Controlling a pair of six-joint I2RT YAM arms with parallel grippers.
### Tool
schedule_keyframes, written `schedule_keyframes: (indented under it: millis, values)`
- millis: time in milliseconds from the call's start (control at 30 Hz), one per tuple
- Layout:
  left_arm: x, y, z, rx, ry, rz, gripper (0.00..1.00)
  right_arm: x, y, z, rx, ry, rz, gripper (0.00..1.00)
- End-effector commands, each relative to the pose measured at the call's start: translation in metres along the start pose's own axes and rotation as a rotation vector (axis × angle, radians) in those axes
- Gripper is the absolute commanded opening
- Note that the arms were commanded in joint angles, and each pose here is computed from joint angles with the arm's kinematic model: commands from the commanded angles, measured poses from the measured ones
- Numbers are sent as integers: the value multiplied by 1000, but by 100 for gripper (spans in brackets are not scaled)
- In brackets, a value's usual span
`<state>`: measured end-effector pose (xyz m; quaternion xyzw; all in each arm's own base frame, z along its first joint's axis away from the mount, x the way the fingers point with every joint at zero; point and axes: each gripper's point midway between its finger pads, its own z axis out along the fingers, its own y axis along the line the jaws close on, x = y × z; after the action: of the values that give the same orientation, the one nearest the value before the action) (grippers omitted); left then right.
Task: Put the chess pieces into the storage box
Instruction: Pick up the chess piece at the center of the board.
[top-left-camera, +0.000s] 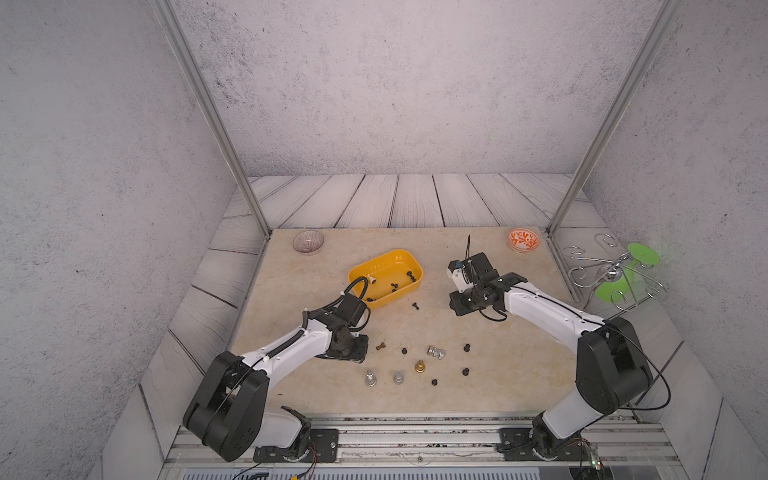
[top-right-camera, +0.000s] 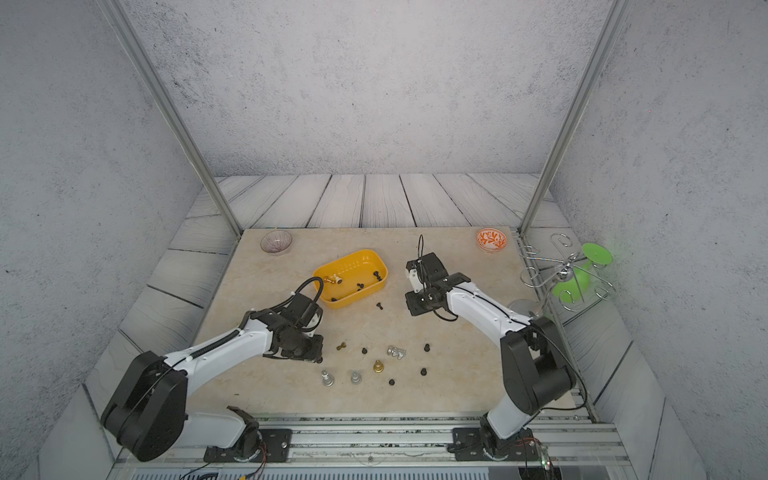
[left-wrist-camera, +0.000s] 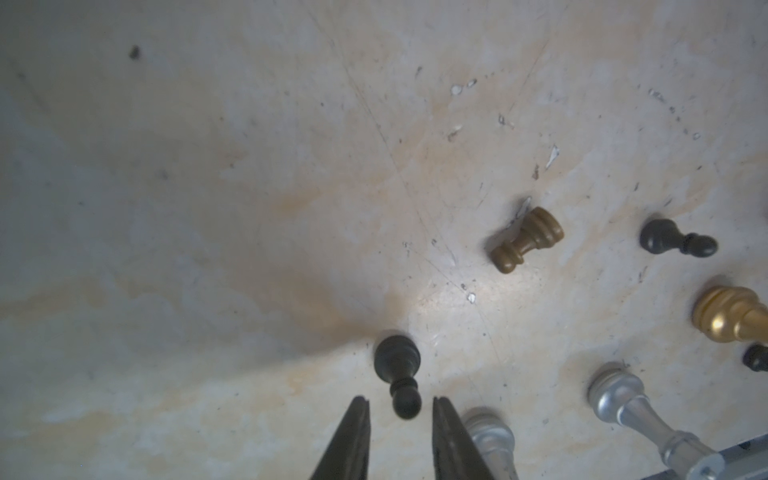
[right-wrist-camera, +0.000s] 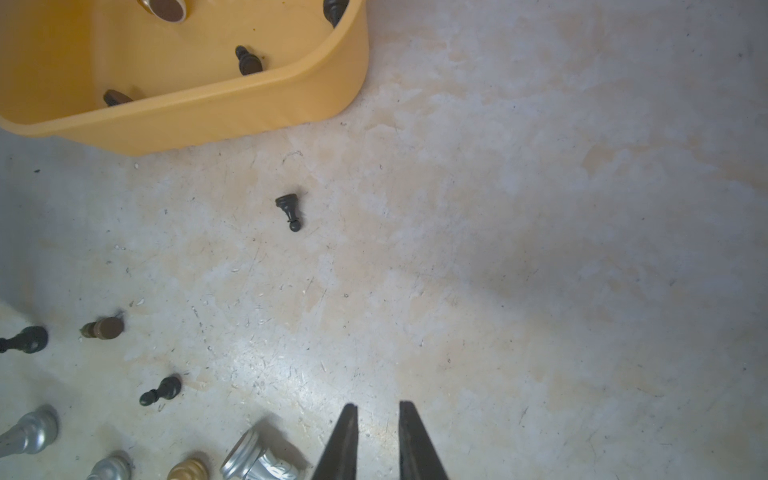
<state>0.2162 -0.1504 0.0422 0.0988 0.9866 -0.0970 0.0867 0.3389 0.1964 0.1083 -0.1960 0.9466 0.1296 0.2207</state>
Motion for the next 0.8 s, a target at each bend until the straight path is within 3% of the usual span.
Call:
schedule_keyframes:
  millis: [0, 200, 533, 767]
  values:
    - [2, 2, 7, -19, 9, -8, 29, -6, 3, -20, -18, -49, 1, 21]
    - [3, 4, 14, -36, 19, 2, 28, -1, 2, -20, -15, -43, 10, 21]
    - [7, 4, 19, -35, 33, 9, 17, 0, 1, -18, -11, -38, 19, 21]
    - [-4, -1, 2, -22, -12, 25, 11, -1, 0, -20, -6, -40, 17, 21]
